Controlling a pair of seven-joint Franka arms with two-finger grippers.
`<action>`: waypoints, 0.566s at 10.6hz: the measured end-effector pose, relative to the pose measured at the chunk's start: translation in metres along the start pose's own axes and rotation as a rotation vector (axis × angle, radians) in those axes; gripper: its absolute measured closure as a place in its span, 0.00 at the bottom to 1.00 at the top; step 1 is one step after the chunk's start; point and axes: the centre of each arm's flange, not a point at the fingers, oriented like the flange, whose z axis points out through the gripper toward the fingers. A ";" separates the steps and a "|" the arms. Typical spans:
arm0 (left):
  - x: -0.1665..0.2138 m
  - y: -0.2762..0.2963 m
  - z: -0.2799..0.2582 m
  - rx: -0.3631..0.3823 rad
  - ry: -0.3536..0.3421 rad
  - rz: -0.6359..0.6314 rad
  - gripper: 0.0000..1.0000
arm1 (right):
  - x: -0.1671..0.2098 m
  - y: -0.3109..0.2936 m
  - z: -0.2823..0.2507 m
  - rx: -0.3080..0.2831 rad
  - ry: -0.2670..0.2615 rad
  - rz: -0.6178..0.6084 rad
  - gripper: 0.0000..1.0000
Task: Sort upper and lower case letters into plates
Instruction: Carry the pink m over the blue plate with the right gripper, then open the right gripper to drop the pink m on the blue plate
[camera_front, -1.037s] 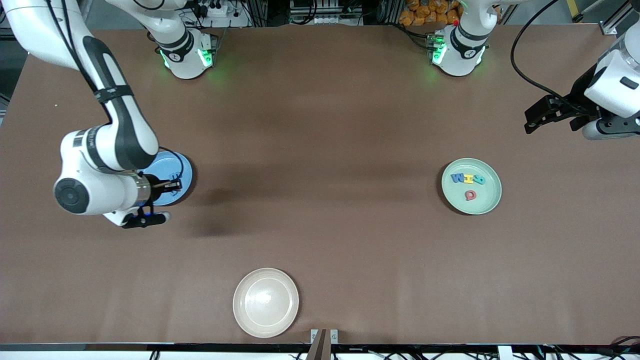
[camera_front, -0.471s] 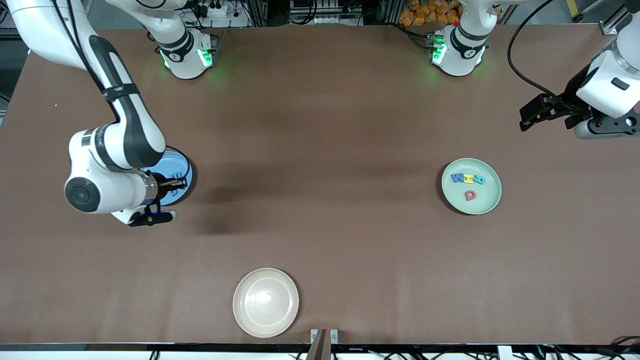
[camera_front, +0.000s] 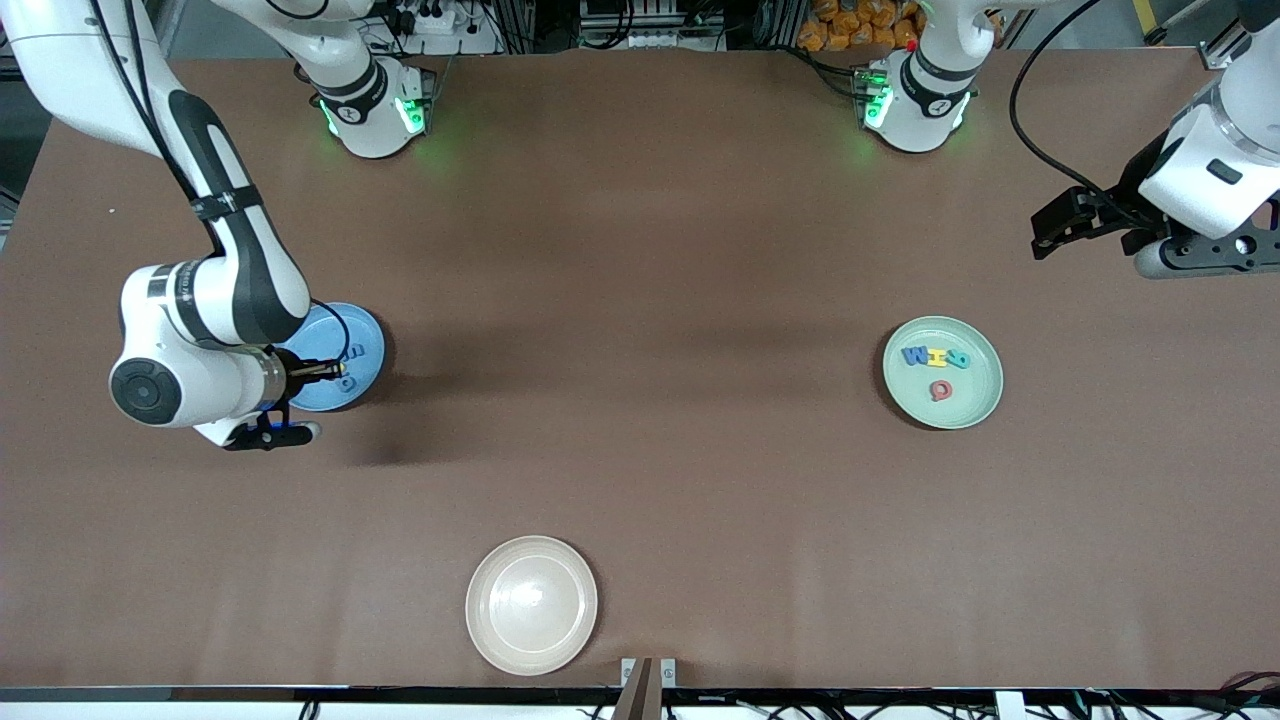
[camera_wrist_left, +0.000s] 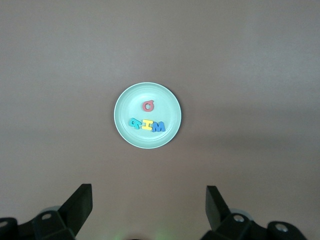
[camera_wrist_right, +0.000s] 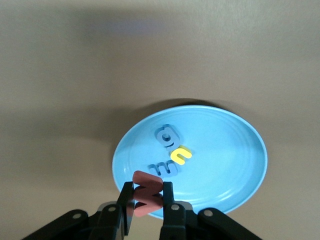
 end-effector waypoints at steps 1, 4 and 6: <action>0.000 0.000 0.000 0.000 0.000 0.000 0.00 | -0.001 0.002 0.013 -0.001 0.008 -0.004 0.73; -0.001 -0.003 -0.003 -0.001 0.005 -0.005 0.00 | -0.012 0.018 0.046 -0.005 0.015 -0.030 0.73; -0.002 -0.003 -0.005 -0.001 0.009 -0.005 0.00 | -0.017 0.024 0.049 -0.007 0.012 -0.025 0.73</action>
